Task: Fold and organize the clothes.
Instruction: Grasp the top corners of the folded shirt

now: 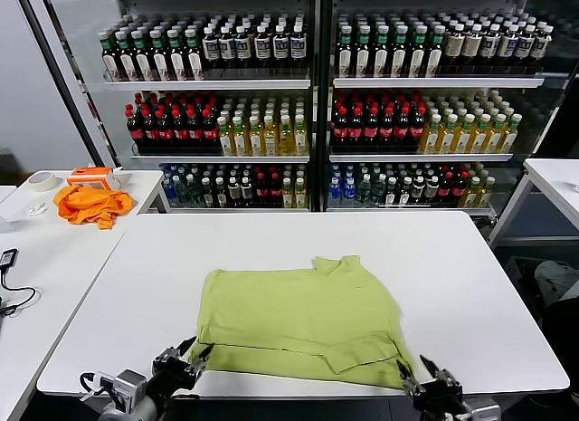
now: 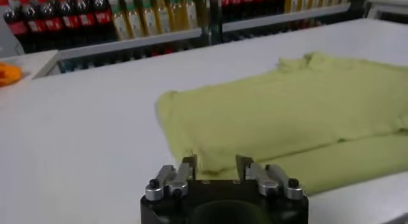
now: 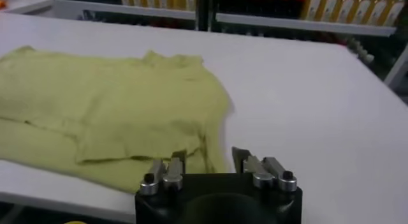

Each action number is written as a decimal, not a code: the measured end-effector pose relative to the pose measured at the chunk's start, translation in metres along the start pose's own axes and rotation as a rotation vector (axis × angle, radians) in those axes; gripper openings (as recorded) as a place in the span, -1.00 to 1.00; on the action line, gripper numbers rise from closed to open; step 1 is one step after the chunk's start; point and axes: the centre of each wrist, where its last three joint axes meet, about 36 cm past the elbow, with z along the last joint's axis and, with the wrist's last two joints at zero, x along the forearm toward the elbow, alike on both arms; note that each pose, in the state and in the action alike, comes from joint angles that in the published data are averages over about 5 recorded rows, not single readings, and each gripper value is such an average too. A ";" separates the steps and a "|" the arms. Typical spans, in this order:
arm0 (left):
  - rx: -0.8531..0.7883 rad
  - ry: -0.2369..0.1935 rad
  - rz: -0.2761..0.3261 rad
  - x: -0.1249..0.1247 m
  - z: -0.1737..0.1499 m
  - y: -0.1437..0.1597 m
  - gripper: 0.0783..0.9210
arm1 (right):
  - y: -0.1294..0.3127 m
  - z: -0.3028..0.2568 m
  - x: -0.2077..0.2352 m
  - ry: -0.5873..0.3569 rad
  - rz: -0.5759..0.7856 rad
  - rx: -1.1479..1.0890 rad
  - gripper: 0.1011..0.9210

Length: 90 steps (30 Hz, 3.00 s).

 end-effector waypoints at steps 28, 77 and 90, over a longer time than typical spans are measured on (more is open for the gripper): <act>0.035 -0.094 0.003 -0.148 -0.031 0.079 0.77 | 0.036 -0.095 -0.227 -0.085 0.050 -0.106 0.76; 0.069 -0.027 0.015 -0.211 -0.020 0.103 -0.23 | 0.070 -0.087 -0.311 0.035 0.013 -0.115 -0.26; 0.101 -0.071 0.033 -0.209 -0.022 0.098 -0.98 | 0.067 -0.089 -0.303 0.013 0.024 -0.114 -0.99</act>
